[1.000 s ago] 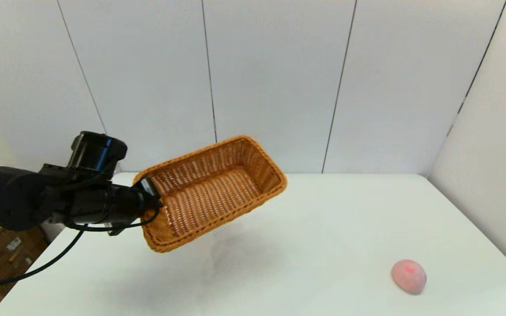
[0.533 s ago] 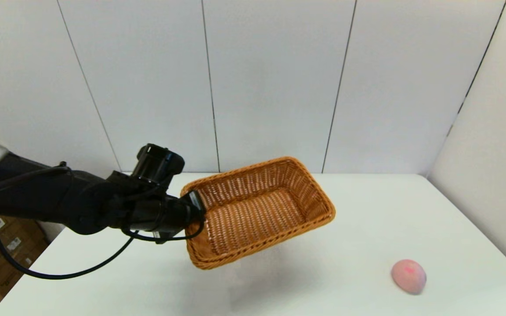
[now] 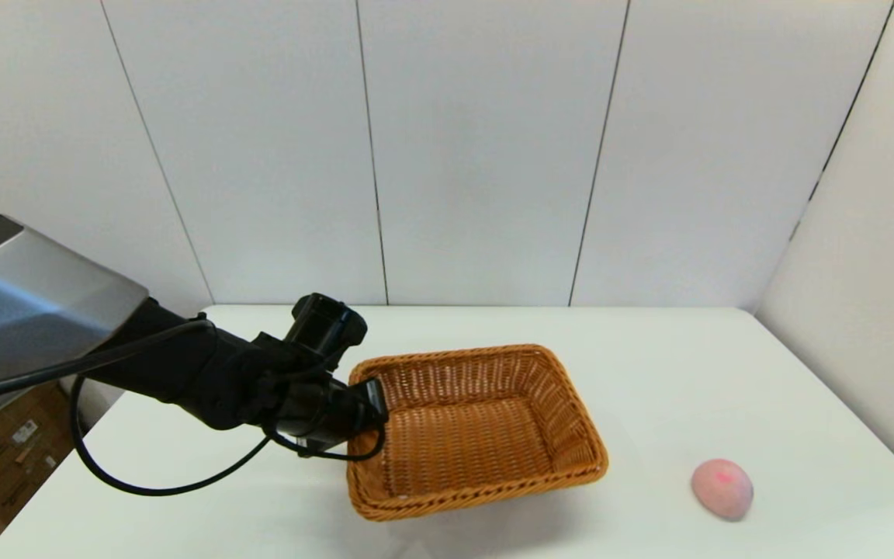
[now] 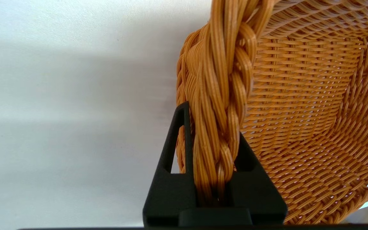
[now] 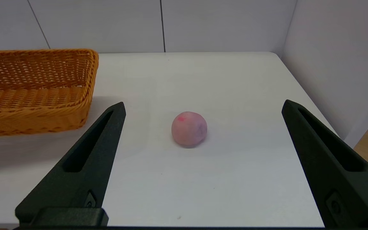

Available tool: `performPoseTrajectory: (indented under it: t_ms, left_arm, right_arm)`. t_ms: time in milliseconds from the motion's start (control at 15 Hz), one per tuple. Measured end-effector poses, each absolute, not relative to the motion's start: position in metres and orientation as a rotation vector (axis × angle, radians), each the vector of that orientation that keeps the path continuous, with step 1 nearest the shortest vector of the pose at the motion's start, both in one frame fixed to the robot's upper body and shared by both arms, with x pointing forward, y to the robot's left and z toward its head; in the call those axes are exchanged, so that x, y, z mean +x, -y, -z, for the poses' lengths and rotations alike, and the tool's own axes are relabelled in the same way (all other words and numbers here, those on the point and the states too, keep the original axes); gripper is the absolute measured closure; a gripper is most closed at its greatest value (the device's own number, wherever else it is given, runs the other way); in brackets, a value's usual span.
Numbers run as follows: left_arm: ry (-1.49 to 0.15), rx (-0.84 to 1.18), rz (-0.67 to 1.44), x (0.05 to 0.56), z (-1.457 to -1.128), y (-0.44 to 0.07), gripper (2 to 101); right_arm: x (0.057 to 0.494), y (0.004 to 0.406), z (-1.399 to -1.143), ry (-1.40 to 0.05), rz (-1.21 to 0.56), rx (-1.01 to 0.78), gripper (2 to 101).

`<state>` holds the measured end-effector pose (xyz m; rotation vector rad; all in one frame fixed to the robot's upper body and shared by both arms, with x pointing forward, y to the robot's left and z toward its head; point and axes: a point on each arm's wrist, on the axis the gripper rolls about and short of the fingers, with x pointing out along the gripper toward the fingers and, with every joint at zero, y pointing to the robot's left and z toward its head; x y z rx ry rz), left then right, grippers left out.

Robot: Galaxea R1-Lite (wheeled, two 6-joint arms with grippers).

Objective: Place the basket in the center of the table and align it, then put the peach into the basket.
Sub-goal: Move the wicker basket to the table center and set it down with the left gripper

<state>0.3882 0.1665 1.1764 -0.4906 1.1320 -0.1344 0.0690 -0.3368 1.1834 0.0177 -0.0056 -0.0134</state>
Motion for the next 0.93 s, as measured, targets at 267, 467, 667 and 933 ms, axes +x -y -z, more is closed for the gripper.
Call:
performPoseTrajectory:
  t_ms: [267,467,667,933]
  left_arm:
    - [-1.157,-0.499,0.182,0.391,-1.170,-0.165,88.4]
    - [-1.144,-0.505,0.189,0.395,-1.166,-0.164,88.4]
    - [-1.142,-0.504,0.191,0.397,-1.162,-0.163,88.4]
    - [-1.139,-0.498,0.201,0.398,-1.159,-0.162,88.5]
  right_arm:
    - [0.069,0.337,-1.183,0.006,0.014,0.018,5.2]
    - [0.069,0.337,-1.183,0.006,0.014,0.018,5.2]
    - [0.069,0.337,-1.183,0.006,0.014,0.018,5.2]
    - [0.069,0.337,-1.183,0.006,0.014,0.018,5.2]
